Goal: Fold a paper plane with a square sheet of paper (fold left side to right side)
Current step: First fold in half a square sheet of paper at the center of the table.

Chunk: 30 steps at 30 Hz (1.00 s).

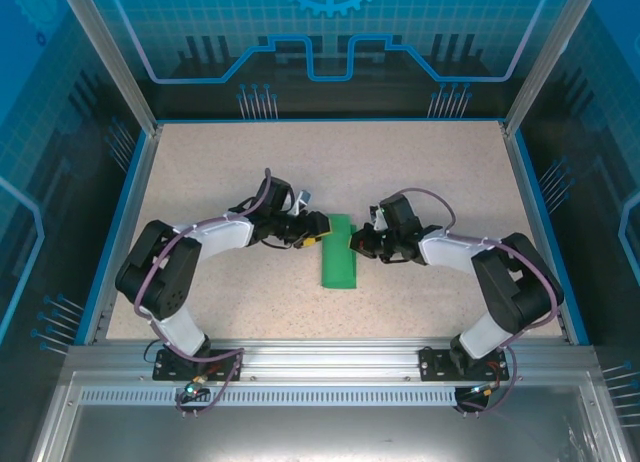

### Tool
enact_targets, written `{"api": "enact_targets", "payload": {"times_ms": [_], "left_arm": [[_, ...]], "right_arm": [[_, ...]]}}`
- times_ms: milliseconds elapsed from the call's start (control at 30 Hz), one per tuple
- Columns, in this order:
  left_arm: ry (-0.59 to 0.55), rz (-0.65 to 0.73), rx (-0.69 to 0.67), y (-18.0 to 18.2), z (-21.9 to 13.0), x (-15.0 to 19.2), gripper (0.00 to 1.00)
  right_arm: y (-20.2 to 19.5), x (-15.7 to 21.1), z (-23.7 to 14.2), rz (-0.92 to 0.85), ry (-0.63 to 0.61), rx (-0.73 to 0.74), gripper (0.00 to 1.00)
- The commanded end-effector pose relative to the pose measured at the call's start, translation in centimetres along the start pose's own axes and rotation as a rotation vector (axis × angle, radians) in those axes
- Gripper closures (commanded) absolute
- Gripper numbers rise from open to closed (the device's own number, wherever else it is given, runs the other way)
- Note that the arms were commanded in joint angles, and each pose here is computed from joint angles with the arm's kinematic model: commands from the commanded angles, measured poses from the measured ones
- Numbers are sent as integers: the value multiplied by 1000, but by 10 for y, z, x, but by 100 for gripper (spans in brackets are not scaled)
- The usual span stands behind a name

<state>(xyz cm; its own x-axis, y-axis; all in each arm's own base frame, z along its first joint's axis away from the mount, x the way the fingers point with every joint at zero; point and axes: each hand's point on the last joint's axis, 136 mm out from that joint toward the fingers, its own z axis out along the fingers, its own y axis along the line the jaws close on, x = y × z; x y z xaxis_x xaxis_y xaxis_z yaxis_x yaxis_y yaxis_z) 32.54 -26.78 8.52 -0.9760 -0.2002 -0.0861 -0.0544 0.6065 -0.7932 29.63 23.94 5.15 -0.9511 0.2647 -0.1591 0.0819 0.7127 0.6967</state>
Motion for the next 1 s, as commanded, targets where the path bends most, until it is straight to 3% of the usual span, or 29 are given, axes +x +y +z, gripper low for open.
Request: {"api": "enact_targets", "payload": {"times_ms": [0,400,567,833,967], "left_arm": [[26,-18,-95,20,2,8,47],[102,-47,-169,34,34,22,46],[122,-56,-232,45,42,26,53],[149,-51,-306,61,49,35,56],[155,-48,-323,65,52,37,56]], "right_arm": [[-13,8,3,-8,28,93,100],[-19,8,10,-12,37,118,100],[-15,7,12,-16,31,103,98],[-27,-7,-19,-80,-76,243,75],[-34,-11,-38,-106,-127,313,72]]}}
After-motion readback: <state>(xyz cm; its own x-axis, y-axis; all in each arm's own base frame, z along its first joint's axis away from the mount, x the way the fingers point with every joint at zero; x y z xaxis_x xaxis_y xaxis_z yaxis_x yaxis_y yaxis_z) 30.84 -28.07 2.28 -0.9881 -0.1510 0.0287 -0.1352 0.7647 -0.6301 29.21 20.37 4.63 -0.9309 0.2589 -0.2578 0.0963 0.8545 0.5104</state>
